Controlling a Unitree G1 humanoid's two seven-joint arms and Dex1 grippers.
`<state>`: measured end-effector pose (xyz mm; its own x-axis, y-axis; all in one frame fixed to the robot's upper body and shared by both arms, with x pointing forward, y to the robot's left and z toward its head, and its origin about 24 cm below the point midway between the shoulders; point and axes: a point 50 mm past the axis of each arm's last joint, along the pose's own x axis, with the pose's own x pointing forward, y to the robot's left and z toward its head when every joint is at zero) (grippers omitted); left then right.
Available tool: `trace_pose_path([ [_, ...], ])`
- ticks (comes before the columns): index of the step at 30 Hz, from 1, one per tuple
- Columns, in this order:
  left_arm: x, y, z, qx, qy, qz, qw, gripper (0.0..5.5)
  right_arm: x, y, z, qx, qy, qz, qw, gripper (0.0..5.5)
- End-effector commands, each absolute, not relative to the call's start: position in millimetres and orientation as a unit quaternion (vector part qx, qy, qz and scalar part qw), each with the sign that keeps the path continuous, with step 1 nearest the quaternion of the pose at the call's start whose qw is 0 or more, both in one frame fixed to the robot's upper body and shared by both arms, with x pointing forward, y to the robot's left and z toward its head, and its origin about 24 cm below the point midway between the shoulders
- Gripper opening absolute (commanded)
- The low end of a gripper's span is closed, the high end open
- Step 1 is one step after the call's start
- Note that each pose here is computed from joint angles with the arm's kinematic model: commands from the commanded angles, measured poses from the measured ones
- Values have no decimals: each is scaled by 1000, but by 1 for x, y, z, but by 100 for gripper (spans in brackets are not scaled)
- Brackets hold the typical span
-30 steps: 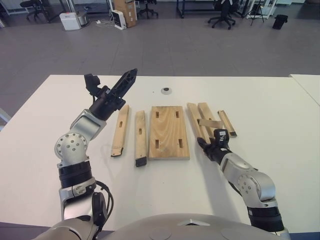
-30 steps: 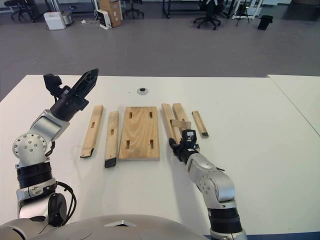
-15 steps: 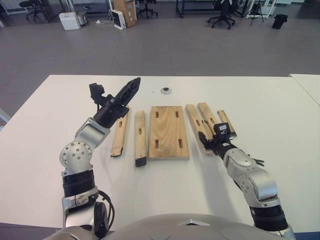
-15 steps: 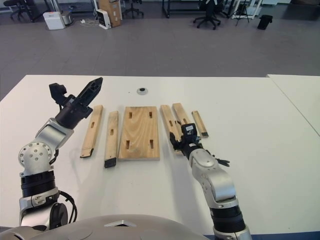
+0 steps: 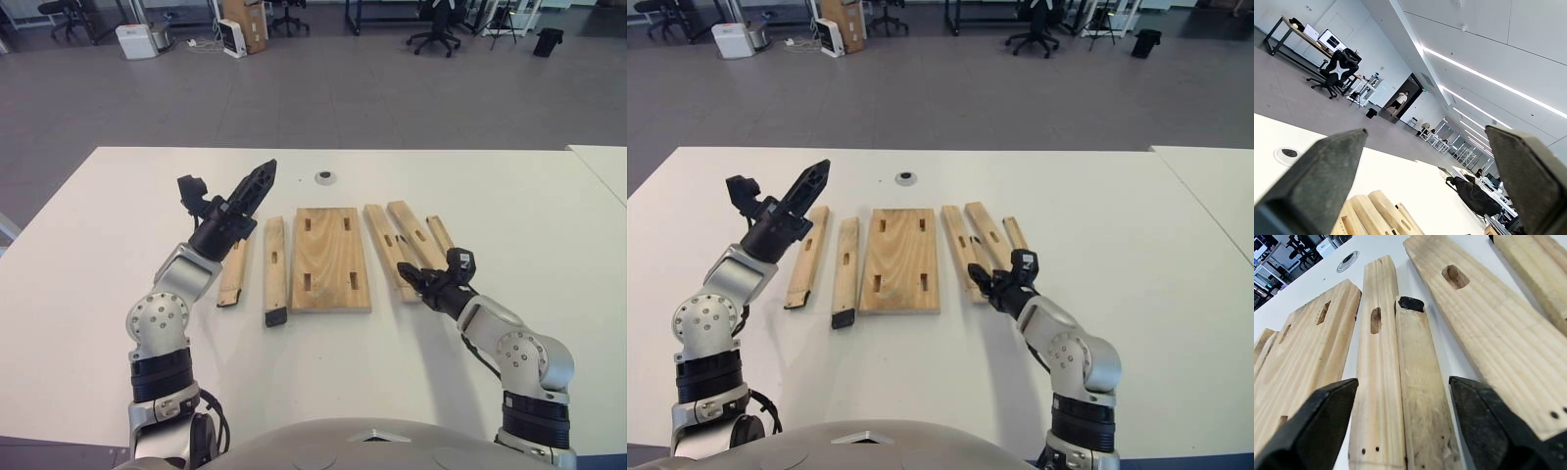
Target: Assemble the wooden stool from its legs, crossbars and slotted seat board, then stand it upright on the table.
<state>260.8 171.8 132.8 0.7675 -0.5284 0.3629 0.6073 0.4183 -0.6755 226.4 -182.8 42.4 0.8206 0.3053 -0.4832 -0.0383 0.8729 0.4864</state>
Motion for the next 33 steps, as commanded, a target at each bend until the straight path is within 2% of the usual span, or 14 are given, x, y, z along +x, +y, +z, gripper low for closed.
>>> trace_pose_path([
  [1,260,169,131,-418,-45,-333,844,444,230,-195,40,212,297,75,928,349],
  [10,259,168,131,-434,-54,-319,841,444,221,-205,25,86,339,77,934,349],
  [15,258,168,130,-433,-51,-314,843,444,218,-201,22,59,336,91,936,349],
  [21,258,167,129,-431,-45,-316,844,444,211,-182,28,26,320,144,936,349],
  [26,257,165,129,-432,-41,-318,843,444,209,-180,30,20,312,147,938,349],
  [29,257,165,129,-432,-41,-319,843,444,205,-182,25,-35,325,153,933,349],
  [33,259,165,129,-429,-39,-321,844,444,196,-189,12,-74,352,151,921,272],
])
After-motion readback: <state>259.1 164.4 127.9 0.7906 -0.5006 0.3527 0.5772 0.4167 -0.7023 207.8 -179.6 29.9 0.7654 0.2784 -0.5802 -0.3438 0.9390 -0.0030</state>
